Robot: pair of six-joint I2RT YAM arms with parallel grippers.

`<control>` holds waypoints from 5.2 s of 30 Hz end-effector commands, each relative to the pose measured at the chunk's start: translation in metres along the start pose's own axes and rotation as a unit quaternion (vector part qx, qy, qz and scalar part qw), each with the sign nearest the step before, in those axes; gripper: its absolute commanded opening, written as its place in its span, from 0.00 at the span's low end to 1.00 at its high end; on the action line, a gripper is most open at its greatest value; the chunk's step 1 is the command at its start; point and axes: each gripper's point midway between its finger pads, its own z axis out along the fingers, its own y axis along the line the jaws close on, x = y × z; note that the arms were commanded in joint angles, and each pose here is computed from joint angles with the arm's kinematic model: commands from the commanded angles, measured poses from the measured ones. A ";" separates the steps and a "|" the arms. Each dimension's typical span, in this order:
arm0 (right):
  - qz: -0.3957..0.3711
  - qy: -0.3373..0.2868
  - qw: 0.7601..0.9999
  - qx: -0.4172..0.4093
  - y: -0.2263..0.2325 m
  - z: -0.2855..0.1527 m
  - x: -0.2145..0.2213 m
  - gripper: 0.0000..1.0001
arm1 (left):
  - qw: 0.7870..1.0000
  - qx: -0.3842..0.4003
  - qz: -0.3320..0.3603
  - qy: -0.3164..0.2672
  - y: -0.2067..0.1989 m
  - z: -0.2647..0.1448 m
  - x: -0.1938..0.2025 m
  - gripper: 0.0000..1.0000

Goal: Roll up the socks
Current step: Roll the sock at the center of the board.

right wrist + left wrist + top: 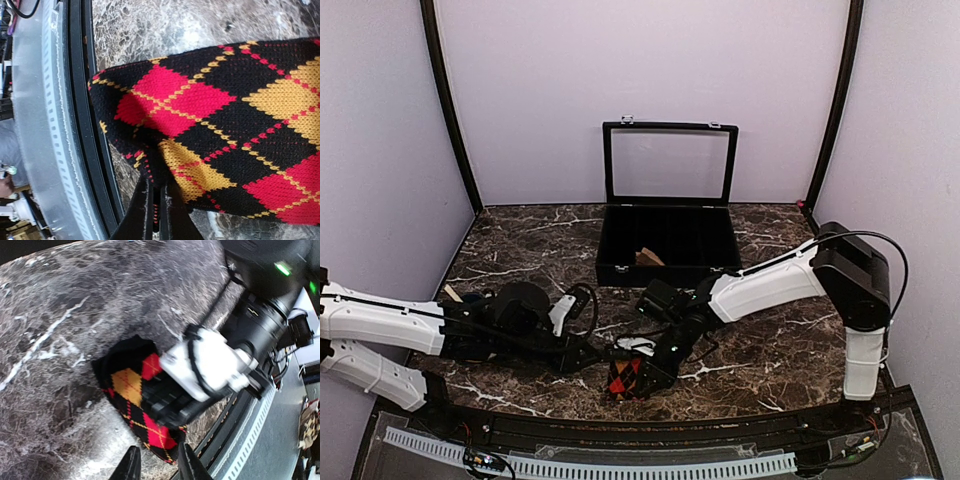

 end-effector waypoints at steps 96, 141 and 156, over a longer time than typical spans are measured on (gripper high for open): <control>0.186 0.041 0.982 0.014 -0.041 -0.013 0.031 0.34 | 0.964 0.106 0.127 0.208 -0.019 0.076 0.069 0.00; 0.123 -0.170 0.965 0.157 -0.067 -0.105 0.007 0.35 | 0.950 0.162 -0.034 0.266 -0.008 0.094 0.062 0.00; -0.083 -0.186 0.917 0.344 -0.022 -0.116 0.017 0.38 | 0.930 0.182 -0.114 0.298 0.000 0.088 0.061 0.00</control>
